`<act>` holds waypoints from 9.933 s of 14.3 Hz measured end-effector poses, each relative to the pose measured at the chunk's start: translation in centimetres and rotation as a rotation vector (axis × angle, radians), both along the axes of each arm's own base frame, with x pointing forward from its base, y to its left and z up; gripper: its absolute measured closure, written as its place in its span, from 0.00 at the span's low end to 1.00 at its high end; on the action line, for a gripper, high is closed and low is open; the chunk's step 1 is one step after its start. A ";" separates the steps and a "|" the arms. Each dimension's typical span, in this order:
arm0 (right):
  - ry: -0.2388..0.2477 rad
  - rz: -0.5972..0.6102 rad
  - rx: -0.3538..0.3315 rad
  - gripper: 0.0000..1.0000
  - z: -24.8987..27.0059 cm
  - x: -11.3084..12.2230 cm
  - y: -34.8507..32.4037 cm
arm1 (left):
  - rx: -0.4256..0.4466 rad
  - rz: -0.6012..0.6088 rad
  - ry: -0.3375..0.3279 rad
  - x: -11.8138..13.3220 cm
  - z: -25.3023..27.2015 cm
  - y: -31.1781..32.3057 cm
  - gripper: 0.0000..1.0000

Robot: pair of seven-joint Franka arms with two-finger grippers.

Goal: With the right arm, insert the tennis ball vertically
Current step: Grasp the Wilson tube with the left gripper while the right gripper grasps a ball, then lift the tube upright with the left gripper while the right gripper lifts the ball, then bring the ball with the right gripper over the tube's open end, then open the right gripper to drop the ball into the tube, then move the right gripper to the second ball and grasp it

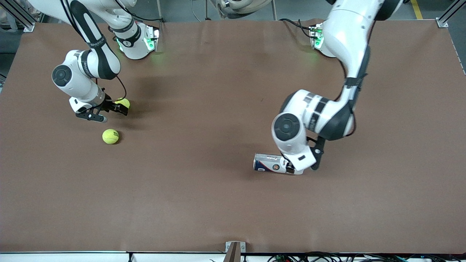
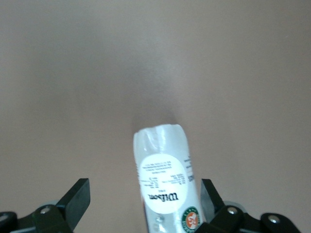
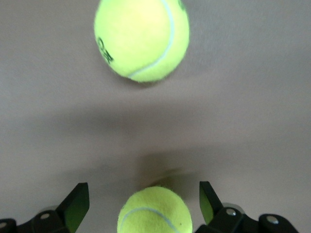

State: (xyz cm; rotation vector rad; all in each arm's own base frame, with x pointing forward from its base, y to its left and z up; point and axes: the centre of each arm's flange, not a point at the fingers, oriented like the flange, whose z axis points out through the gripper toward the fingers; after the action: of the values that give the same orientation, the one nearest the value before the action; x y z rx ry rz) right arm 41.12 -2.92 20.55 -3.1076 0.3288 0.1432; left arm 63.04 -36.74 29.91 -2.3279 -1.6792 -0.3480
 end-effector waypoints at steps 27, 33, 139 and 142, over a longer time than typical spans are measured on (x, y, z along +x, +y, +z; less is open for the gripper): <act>0.115 -0.045 0.053 0.33 8.2 8.3 0.1 | 0.094 0.170 -0.171 -0.8 -9.5 -2.6 0.00; 0.120 -0.251 0.166 0.33 11.2 15.3 1.1 | 0.095 0.159 -0.165 -1.0 -11.0 -2.9 0.00; -0.086 -0.011 0.062 0.00 0.3 12.7 -5.4 | -1.145 0.413 -0.027 -11.8 -5.3 -14.3 0.32; -0.079 -0.005 0.064 0.00 0.2 12.3 -5.0 | -1.145 0.414 -0.026 -11.8 -5.3 -14.3 0.32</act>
State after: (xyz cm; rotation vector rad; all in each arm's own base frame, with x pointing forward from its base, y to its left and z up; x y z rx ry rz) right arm 53.47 -7.88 20.74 -3.0387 0.3227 0.0294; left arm 51.20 -51.00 24.62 -2.4175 -2.7560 0.8991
